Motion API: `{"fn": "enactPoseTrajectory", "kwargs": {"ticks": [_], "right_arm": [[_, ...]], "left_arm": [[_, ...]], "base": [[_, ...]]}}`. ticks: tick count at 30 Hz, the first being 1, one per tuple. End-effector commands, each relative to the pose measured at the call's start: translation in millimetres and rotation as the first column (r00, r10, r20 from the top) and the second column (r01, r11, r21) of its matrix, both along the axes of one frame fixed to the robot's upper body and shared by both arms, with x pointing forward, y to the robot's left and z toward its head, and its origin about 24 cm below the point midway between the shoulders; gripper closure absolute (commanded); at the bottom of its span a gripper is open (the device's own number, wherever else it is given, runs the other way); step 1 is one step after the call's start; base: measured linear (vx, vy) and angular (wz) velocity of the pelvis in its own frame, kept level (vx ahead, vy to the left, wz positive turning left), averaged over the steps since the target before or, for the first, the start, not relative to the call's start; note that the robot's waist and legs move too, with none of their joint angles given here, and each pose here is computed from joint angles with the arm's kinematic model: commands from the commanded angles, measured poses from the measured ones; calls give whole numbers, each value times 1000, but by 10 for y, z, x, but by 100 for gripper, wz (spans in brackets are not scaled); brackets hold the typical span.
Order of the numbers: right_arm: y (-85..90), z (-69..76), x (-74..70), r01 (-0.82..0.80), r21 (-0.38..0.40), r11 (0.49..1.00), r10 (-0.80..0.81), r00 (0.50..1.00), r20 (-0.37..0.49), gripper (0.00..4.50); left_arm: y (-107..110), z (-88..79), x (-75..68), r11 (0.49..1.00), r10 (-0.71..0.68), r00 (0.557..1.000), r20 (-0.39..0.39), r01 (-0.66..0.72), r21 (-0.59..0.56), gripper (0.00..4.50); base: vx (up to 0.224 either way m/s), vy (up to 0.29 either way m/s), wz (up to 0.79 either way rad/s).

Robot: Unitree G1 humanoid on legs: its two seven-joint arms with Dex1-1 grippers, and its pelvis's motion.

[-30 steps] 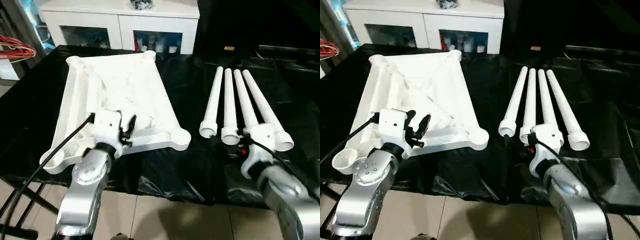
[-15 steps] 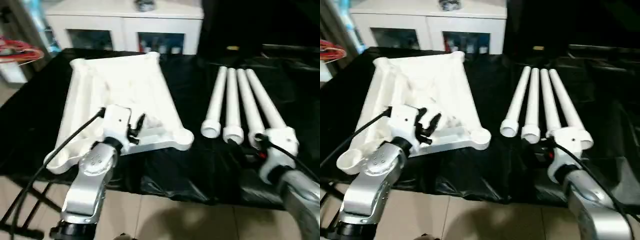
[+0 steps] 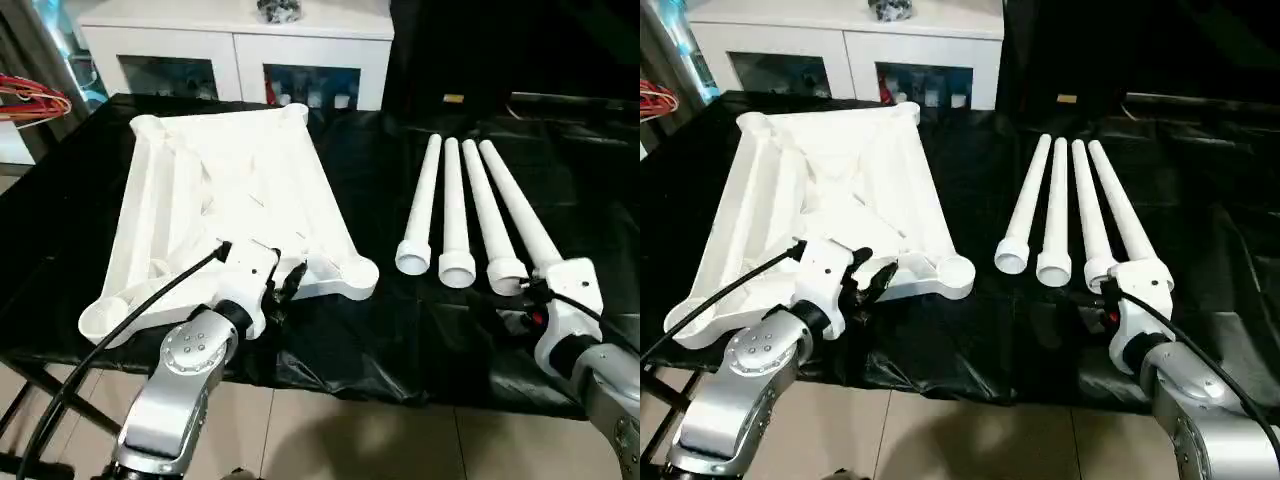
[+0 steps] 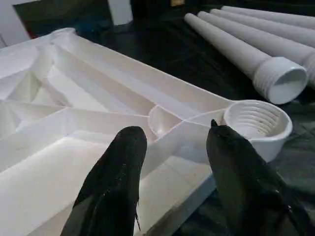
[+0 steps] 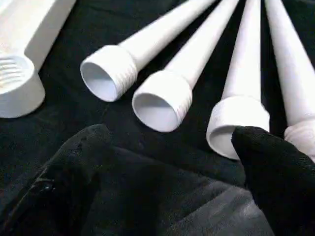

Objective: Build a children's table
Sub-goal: Move table base

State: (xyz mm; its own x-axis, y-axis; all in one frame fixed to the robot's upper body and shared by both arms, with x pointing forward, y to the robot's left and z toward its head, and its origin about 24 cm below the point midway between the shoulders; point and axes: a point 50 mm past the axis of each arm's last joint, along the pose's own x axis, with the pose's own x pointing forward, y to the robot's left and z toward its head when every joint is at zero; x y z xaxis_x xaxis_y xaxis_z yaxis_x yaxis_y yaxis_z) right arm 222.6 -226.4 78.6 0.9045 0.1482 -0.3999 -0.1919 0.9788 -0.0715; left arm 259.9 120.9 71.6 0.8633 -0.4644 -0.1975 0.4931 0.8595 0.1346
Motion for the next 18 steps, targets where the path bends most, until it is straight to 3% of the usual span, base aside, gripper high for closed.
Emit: {"fn": "enactPoseTrajectory", "kwargs": {"ticks": [1,7,14,18], "right_arm": [[-9,4,2,-4,10,1000,4,1000,-15,0],[45,25,85,-46,44,998,46,999,-6,0],[83,18,93,-41,60,997,41,999,5,0],[16,3,56,-11,58,998,12,1000,0,0]], "left_arm": [[-67,34,-27,999,-54,998,11,54,0,216],[-159,76,-128,980,-191,981,28,190,53,216],[-95,107,-53,980,-177,983,50,171,99,216],[-116,142,-41,977,-198,978,61,192,96,216]], "base": [[0,0,0],[0,0,0],[0,0,0],[0,0,0]]}}
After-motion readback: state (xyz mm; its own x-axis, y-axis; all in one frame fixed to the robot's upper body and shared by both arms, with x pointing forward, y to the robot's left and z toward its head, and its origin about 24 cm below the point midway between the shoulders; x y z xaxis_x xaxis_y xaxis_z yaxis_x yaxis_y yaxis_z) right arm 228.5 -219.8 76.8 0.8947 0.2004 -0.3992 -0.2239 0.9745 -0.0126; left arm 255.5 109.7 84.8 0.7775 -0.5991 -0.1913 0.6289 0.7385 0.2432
